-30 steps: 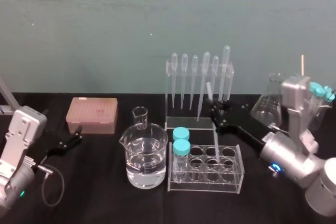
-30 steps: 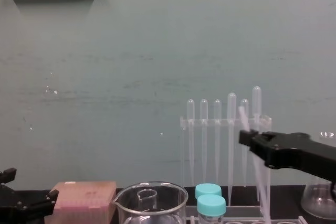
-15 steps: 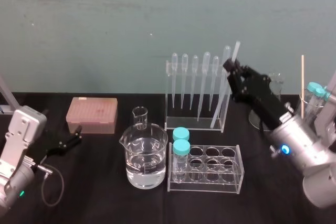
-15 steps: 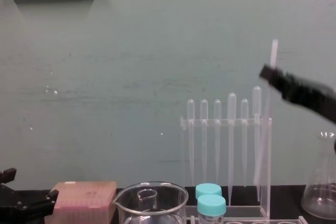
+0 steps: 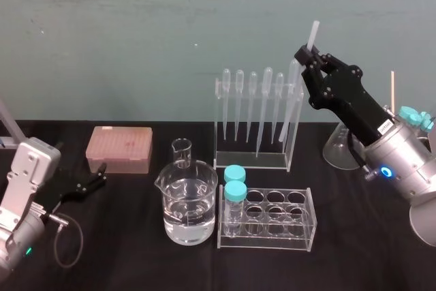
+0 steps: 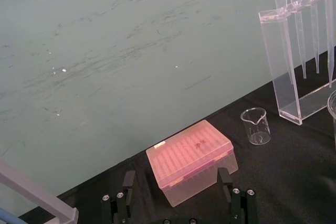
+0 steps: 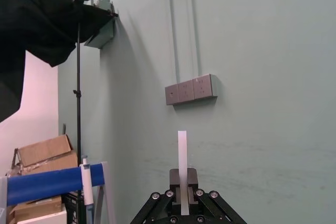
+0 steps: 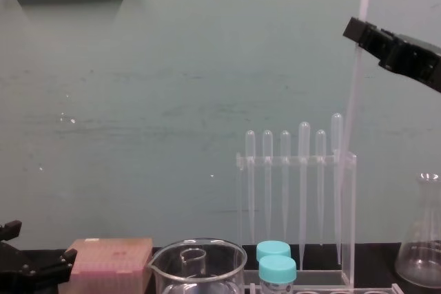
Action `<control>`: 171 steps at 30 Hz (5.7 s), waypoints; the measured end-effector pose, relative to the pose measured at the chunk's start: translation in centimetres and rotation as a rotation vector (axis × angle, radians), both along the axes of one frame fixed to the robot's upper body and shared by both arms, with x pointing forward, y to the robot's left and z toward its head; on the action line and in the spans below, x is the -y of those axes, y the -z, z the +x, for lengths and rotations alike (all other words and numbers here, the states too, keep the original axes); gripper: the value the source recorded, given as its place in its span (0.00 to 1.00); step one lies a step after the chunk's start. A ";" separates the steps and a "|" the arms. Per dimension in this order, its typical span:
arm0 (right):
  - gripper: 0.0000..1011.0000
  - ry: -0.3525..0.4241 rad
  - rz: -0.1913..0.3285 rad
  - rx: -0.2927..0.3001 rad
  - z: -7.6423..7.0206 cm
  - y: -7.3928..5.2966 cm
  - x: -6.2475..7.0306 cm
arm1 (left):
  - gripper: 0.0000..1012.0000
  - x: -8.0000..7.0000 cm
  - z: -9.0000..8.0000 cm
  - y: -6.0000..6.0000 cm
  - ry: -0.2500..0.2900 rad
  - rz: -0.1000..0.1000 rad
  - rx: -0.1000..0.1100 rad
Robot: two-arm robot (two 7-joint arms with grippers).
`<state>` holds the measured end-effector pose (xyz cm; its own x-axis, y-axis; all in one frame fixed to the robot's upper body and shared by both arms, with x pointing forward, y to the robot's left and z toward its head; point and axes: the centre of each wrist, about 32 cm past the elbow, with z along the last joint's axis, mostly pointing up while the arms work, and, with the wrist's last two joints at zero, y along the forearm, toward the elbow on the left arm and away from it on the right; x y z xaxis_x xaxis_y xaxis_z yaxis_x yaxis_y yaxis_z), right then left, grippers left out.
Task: Pick up the stirring rod with one hand, then place it down.
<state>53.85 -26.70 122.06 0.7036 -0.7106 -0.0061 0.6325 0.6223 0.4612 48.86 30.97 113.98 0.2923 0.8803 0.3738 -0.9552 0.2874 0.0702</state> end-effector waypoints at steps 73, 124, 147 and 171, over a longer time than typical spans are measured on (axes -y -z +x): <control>0.07 0.002 -0.032 -0.025 -0.1 0.4 0.0 | 0.99 0.0 0.0 0.0 0.000 0.000 0.000; 0.07 0.026 -0.107 -0.140 -1.2 5.1 0.0 | 0.99 0.0 0.0 0.0 0.000 0.000 0.000; 0.07 0.007 -0.128 -0.171 -0.7 7.2 -0.9 | 0.99 0.0 0.0 0.0 0.000 0.000 0.000; 0.07 0.026 -0.178 -0.181 -0.6 9.6 -1.0 | 0.99 0.0 0.0 0.0 0.000 0.000 0.000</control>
<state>53.26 -25.67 112.43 0.6836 -0.7299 -0.0037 0.7120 0.6657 0.2233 48.86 30.97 113.98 0.2923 0.8803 0.3738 -0.9552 0.2874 0.0703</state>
